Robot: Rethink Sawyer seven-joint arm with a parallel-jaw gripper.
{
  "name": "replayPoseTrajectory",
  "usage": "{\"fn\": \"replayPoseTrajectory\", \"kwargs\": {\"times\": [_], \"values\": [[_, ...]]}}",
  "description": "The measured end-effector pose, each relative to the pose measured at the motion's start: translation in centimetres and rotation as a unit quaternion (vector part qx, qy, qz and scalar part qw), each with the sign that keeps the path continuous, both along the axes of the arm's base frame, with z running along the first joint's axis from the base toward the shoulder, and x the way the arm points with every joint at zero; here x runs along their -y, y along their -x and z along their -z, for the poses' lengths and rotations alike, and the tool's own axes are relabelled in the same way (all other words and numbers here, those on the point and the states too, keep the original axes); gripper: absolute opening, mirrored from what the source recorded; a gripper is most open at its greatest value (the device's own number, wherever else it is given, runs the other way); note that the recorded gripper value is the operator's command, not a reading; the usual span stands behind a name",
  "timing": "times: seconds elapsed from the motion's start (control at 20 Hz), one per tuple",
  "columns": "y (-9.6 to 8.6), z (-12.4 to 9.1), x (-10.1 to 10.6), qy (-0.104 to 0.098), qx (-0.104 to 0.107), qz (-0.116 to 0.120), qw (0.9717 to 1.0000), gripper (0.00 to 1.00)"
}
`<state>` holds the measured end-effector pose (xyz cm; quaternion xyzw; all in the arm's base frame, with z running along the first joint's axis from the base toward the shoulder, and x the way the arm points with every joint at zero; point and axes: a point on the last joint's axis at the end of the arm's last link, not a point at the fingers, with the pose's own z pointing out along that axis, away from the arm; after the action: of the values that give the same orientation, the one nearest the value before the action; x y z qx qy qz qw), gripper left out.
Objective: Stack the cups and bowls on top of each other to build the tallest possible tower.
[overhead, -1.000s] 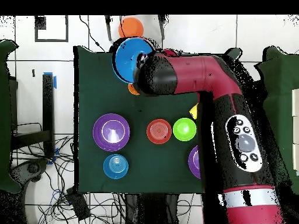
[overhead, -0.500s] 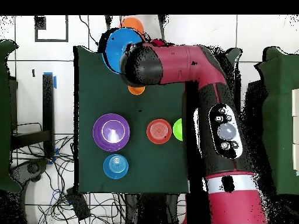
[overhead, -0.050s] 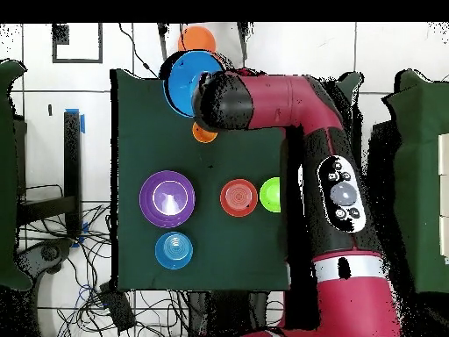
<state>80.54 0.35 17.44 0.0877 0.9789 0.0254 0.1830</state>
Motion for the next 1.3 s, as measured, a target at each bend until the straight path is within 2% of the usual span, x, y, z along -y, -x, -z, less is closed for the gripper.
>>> {"fn": "replayPoseTrajectory", "kwargs": {"times": [0.45, 1.3], "values": [[0.01, 0.25, 0.95, -0.012, -0.006, 0.018, 0.9998, 0.00], [-0.04, 0.12, 1.13, -0.017, -0.006, 0.024, 0.9996, 0.00]]}}
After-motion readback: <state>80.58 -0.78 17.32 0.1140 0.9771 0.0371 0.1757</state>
